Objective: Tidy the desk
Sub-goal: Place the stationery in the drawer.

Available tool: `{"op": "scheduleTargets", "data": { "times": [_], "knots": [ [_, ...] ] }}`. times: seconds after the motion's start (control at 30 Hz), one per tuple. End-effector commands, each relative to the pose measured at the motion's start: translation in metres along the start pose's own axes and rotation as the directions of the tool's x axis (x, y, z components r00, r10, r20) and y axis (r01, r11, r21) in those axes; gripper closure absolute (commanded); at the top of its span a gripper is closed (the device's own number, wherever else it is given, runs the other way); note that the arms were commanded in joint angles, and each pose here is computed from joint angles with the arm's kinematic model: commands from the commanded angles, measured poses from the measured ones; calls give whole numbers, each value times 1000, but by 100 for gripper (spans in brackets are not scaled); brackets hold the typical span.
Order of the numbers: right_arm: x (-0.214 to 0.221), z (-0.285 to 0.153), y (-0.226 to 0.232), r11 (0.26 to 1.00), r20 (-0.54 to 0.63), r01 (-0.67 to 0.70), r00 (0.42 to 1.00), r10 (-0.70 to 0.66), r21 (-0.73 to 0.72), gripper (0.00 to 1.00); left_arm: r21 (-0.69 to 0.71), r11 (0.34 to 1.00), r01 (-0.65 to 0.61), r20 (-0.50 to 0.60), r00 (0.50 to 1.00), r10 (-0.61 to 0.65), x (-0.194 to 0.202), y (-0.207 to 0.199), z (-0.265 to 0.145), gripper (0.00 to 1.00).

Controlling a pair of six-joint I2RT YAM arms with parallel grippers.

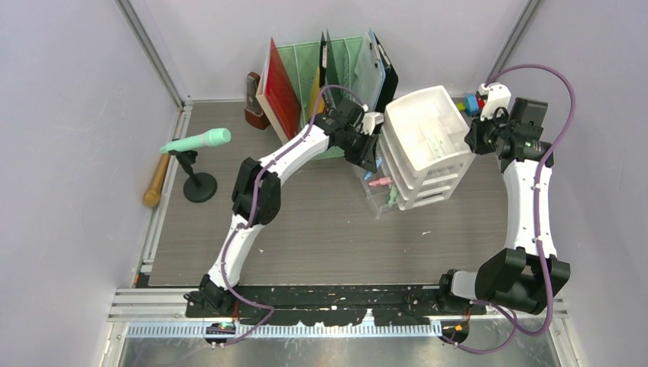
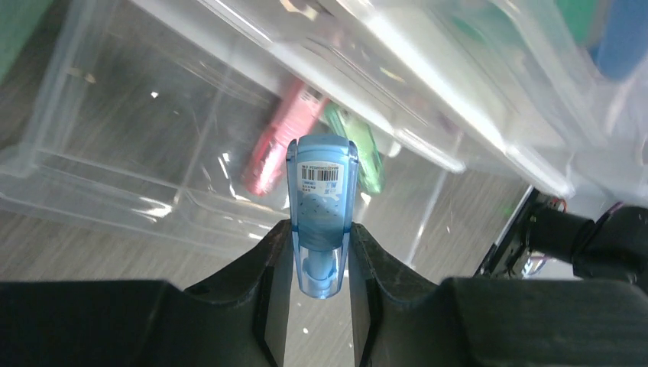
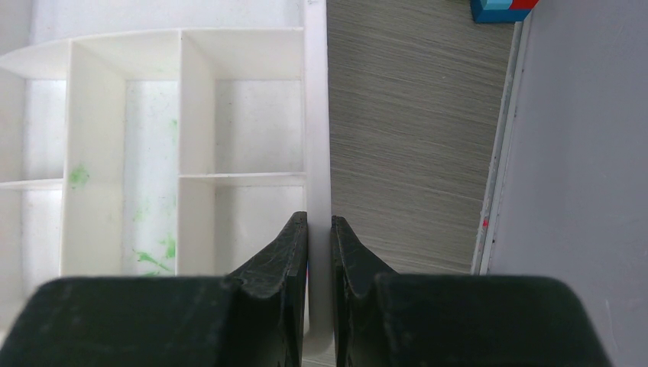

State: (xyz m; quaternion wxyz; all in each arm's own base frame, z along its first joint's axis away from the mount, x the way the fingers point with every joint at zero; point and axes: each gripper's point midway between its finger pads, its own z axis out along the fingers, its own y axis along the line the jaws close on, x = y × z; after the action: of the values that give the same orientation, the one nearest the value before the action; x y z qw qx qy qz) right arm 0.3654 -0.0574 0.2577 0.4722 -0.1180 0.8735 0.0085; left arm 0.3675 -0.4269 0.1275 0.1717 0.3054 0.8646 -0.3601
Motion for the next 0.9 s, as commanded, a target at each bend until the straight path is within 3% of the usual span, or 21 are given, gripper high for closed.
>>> {"op": "scheduleTargets", "data": {
  "times": [0.0,0.23,0.37,0.7,0.87],
  "knots": [
    [58,10,26,994,-196,-61,980,42,-94,100,63,998,29,125,991,-37,-43,-7,0,71],
    [56,10,25,993,-195,-65,980,46,-94,100,-39,999,-19,143,989,25,-44,9,-5,31],
    [57,10,26,993,-197,-67,979,46,-99,100,-77,993,-92,192,976,105,-52,3,-26,18],
    [58,0,33,989,-226,-62,974,30,-134,100,-95,988,-120,168,976,135,-27,-8,-55,5],
    [58,-14,38,988,-236,-49,972,13,-149,100,-189,981,-45,185,979,80,-12,11,-59,1]
  ]
}}
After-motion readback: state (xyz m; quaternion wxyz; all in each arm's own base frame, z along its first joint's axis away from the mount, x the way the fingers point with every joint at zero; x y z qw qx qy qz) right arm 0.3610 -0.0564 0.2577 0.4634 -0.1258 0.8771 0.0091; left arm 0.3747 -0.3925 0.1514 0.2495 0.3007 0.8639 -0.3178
